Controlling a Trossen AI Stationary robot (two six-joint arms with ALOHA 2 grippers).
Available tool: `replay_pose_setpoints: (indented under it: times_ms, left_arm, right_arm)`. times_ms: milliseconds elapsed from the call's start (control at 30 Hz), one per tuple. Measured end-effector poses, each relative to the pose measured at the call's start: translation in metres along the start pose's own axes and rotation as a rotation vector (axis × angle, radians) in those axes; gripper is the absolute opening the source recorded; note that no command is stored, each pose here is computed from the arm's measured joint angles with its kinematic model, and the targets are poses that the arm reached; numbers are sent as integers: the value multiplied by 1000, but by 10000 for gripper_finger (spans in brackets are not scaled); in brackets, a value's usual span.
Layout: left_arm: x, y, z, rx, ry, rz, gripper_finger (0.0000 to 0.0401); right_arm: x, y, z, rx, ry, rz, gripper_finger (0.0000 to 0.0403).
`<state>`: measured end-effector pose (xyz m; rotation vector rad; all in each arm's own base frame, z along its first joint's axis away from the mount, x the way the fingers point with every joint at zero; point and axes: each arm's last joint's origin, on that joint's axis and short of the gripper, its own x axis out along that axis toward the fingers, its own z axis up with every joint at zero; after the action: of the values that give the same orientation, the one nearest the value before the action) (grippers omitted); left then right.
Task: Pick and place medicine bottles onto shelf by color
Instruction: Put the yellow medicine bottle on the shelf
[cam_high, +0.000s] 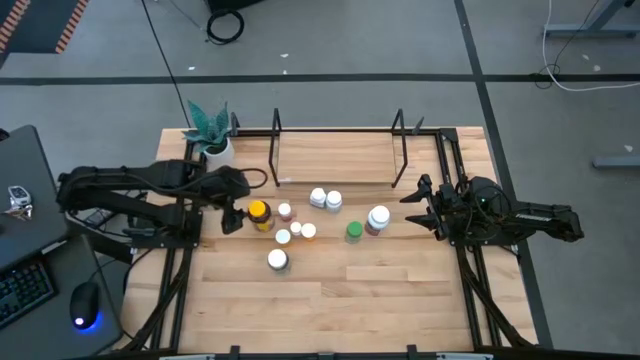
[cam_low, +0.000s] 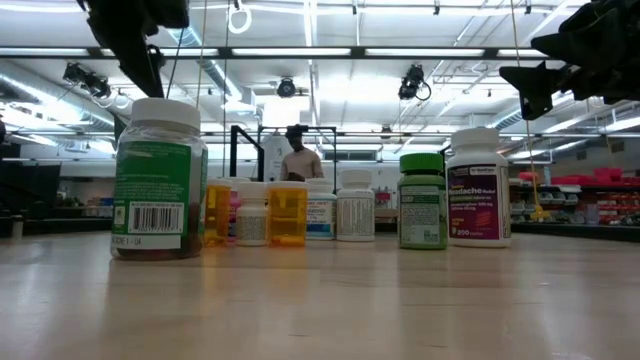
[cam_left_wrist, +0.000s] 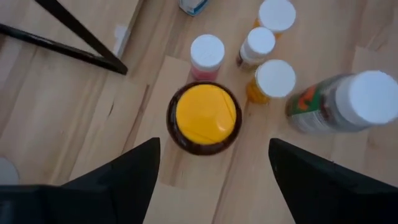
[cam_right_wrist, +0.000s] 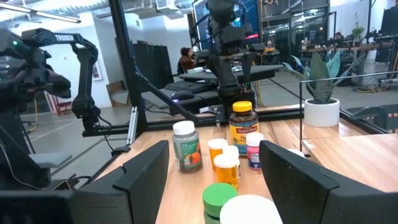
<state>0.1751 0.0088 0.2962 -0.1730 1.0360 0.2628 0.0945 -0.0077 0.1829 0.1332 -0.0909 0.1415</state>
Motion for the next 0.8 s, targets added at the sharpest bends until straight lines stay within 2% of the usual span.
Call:
replay_pose_setpoints:
  times_ms: [400,800]
  left_arm:
    - [33,-5,8,28,130,15,358]
    - [72,-4,18,32,244,30,360]
  right_arm:
    - [0,0,0,-1,-1,0,257]
    - [0,0,0,0,0,0,257]
